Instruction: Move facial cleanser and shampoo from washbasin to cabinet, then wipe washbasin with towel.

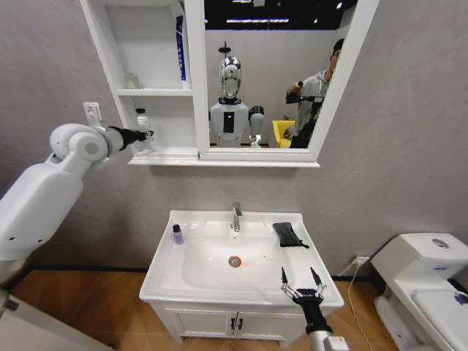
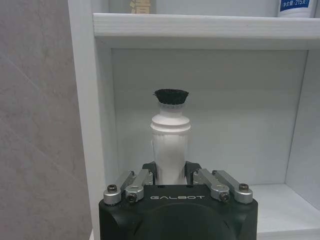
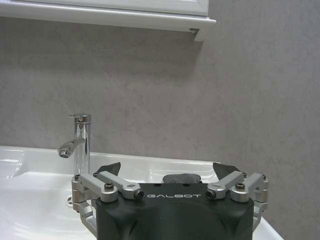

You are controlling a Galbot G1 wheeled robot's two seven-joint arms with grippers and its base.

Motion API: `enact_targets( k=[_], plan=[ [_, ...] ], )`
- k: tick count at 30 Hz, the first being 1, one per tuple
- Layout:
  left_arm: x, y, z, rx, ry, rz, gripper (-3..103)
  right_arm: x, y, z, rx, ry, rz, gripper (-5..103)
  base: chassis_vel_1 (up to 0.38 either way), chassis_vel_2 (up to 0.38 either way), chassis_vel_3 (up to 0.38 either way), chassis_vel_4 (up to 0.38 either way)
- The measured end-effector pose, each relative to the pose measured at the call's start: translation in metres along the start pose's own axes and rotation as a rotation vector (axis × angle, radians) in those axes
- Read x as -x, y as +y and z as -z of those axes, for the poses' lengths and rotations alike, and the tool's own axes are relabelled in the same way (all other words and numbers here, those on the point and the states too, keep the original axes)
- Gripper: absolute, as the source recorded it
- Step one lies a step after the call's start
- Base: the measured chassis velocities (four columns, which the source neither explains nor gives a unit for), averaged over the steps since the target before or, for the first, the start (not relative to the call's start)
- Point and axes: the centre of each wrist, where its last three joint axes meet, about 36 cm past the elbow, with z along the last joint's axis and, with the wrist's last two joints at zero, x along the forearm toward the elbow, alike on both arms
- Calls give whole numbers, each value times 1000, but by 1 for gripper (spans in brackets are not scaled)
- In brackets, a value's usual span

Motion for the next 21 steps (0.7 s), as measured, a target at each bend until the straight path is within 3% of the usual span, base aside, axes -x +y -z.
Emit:
enact_targets(
  k=[12, 18, 21],
  plan=[
    [10, -4, -5, -15, 10, -13, 28, 4, 0, 1, -1, 3, 1, 100, 0, 0, 0, 0],
    [13, -3, -8, -30, 15, -28, 55, 6, 1, 3, 0, 11, 2, 100, 0, 0, 0, 0],
    [12, -3, -8, -29, 13, -28, 61, 6, 1, 4, 2, 12, 3, 100, 0, 0, 0, 0]
  ],
)
